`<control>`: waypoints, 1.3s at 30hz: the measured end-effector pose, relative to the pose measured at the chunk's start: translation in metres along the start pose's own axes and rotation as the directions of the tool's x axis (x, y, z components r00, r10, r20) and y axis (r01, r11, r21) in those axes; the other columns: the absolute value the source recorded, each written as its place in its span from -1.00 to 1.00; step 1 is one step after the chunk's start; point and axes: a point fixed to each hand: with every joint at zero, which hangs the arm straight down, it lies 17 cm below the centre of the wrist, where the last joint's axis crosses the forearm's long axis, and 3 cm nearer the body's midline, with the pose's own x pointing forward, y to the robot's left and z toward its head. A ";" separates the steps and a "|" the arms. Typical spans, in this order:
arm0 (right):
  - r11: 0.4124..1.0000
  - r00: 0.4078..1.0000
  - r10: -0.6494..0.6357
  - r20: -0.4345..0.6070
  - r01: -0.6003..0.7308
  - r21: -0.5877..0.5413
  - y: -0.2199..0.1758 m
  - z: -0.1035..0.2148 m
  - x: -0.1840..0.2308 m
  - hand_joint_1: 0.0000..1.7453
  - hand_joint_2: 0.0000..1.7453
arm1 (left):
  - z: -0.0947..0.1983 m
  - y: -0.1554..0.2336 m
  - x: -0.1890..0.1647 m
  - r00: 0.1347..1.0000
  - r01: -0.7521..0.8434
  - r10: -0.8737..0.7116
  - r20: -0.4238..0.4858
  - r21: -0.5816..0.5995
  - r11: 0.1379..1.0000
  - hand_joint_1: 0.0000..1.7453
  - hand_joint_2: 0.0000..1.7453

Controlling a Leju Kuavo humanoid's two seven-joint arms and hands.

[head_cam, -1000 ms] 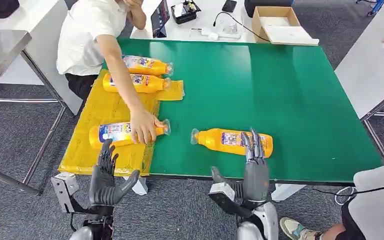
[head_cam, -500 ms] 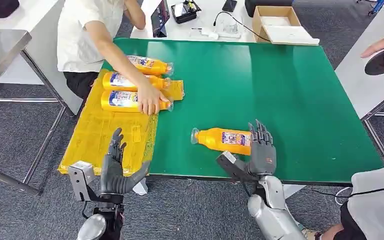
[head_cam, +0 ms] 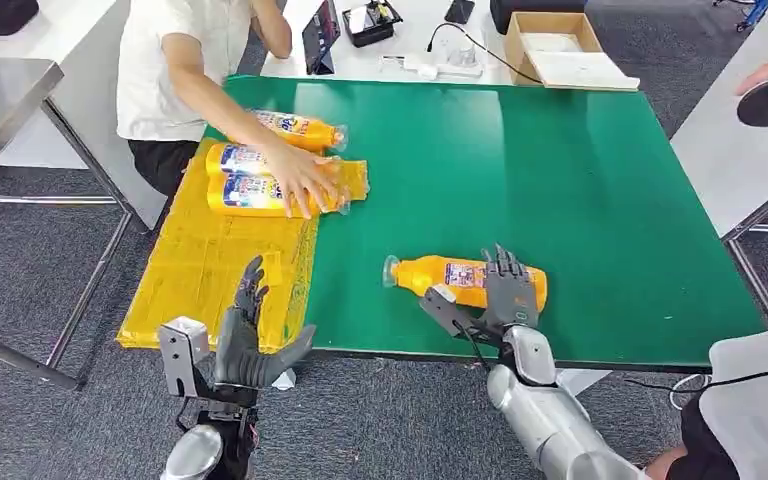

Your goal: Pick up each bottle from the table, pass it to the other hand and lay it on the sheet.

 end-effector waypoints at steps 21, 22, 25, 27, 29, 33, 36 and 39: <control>0.970 0.983 0.169 -0.078 -0.152 0.187 0.005 -0.014 -0.019 -1.00 1.00 | 0.012 -0.020 -0.012 0.990 -0.116 0.108 -0.094 -0.078 0.990 -1.00 1.00; 0.970 0.982 0.170 -0.076 -0.154 0.189 0.005 -0.014 -0.018 -1.00 1.00 | 0.012 -0.020 -0.012 0.989 -0.116 0.108 -0.096 -0.078 0.990 -1.00 1.00; 0.968 0.983 0.163 -0.082 -0.143 0.205 0.008 -0.013 -0.021 0.82 1.00 | 0.013 -0.020 -0.011 0.990 -0.114 0.106 -0.097 -0.078 0.990 -1.00 1.00; 0.966 0.987 0.145 -0.074 -0.125 0.225 0.012 -0.012 -0.021 1.00 1.00 | 0.013 -0.020 -0.012 0.989 -0.114 0.106 -0.100 -0.078 0.990 -1.00 1.00; 0.965 0.990 0.128 -0.065 -0.110 0.239 0.015 -0.011 -0.020 1.00 1.00 | 0.013 -0.020 -0.012 0.989 -0.114 0.106 -0.101 -0.078 0.990 -1.00 1.00; 0.960 0.996 0.080 -0.048 -0.064 0.271 0.022 -0.009 -0.024 1.00 1.00 | 0.013 -0.020 -0.012 0.990 -0.108 0.099 -0.101 -0.079 0.991 -1.00 1.00; 0.951 0.999 0.026 -0.042 -0.011 0.309 0.028 -0.007 -0.027 1.00 1.00 | 0.012 -0.021 -0.011 0.991 -0.099 0.091 -0.097 -0.077 0.992 -1.00 1.00; 0.930 0.998 -0.029 -0.059 0.049 0.365 0.036 -0.004 -0.032 1.00 1.00 | 0.010 -0.021 -0.011 0.992 -0.093 0.085 -0.094 -0.080 0.992 -1.00 1.00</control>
